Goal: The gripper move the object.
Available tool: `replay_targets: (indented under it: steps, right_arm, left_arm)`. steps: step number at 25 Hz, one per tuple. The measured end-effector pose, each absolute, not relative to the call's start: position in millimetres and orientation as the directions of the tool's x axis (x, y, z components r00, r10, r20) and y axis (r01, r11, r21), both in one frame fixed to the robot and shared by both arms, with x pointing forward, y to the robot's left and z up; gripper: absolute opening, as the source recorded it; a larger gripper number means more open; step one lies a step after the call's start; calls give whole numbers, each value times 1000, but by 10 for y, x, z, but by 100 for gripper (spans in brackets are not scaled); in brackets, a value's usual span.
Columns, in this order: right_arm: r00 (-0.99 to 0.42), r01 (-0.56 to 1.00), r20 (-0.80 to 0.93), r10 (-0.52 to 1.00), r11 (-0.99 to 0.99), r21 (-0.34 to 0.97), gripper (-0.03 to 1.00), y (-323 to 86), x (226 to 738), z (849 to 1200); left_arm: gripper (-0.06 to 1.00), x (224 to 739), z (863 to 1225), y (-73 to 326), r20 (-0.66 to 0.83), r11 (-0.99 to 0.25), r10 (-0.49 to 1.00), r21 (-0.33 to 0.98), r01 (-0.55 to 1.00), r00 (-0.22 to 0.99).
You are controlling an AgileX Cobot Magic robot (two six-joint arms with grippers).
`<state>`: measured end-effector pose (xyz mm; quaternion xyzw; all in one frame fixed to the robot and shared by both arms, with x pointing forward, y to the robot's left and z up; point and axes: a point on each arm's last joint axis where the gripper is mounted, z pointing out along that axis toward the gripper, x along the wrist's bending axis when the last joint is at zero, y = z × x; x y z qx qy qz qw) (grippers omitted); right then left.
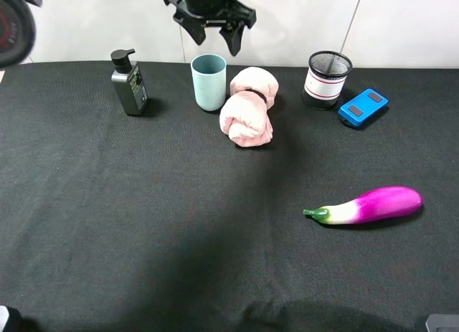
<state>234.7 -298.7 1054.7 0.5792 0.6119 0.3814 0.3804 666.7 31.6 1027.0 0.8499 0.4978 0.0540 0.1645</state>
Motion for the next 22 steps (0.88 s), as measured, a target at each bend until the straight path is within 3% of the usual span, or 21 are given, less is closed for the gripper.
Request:
replay_targets:
  steps: [8, 22]
  right_arm:
    - [-40, 419, -24, 999, 38, 907, 69, -2987, 2347, 10547]
    - [-40, 419, -24, 999, 38, 907, 69, -2987, 2347, 10547]
  left_arm:
    - [77, 6495, 10632, 330, -58, -460, 853, 386, 800, 519]
    - [77, 5785, 10982, 795, -2, -515, 841, 302, 802, 541]
